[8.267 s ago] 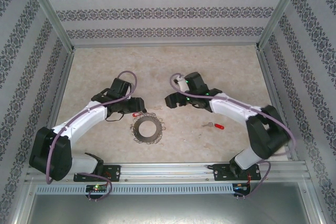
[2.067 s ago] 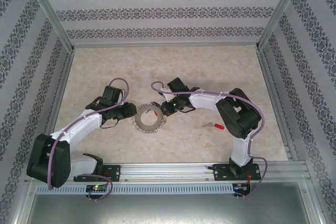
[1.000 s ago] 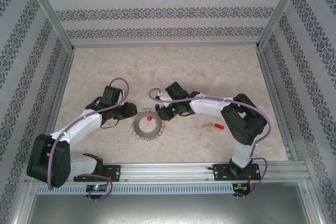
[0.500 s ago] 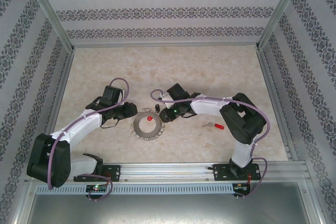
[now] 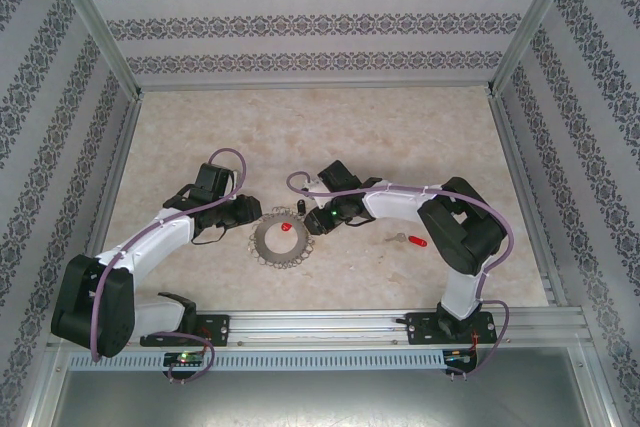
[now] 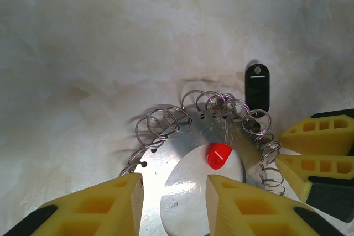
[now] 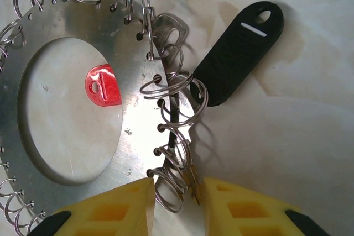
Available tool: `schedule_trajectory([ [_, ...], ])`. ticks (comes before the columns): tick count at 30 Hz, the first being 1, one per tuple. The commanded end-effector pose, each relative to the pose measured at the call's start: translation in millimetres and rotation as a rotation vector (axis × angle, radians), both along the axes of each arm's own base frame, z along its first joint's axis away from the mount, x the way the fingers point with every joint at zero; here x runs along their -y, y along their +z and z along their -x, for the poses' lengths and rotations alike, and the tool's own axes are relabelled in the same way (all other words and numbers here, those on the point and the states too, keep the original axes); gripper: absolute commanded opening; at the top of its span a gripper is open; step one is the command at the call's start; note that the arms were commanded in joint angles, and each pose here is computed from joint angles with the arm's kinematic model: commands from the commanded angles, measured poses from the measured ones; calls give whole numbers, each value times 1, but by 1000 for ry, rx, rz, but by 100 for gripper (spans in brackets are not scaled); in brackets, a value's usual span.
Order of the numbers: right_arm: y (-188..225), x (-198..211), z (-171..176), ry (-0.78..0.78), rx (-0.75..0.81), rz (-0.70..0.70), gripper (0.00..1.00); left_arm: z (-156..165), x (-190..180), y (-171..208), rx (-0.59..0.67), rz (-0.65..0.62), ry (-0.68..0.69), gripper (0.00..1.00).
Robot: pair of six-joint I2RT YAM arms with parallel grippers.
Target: Put the keys on the keyring
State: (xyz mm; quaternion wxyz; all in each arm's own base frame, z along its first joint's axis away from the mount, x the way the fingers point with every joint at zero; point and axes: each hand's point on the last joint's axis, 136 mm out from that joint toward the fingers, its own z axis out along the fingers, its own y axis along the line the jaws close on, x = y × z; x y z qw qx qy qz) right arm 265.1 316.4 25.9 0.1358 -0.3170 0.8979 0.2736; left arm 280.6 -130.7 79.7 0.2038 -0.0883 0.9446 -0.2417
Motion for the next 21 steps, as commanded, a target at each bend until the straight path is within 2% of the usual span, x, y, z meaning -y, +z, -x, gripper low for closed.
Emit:
schedule_trajectory([
  [1, 7, -7, -4, 7, 5, -25, 31, -3, 4, 3, 32, 2, -21, 35],
  [13, 3, -10, -4, 27, -19, -32, 26, -3, 4, 2, 30, 2, -23, 35],
  [18, 2, -10, -1, 33, -23, -30, 16, -3, 3, 3, 31, 3, -20, 35],
  [21, 3, -9, -1, 33, -20, -29, 14, -3, 4, 2, 30, 3, -20, 35],
])
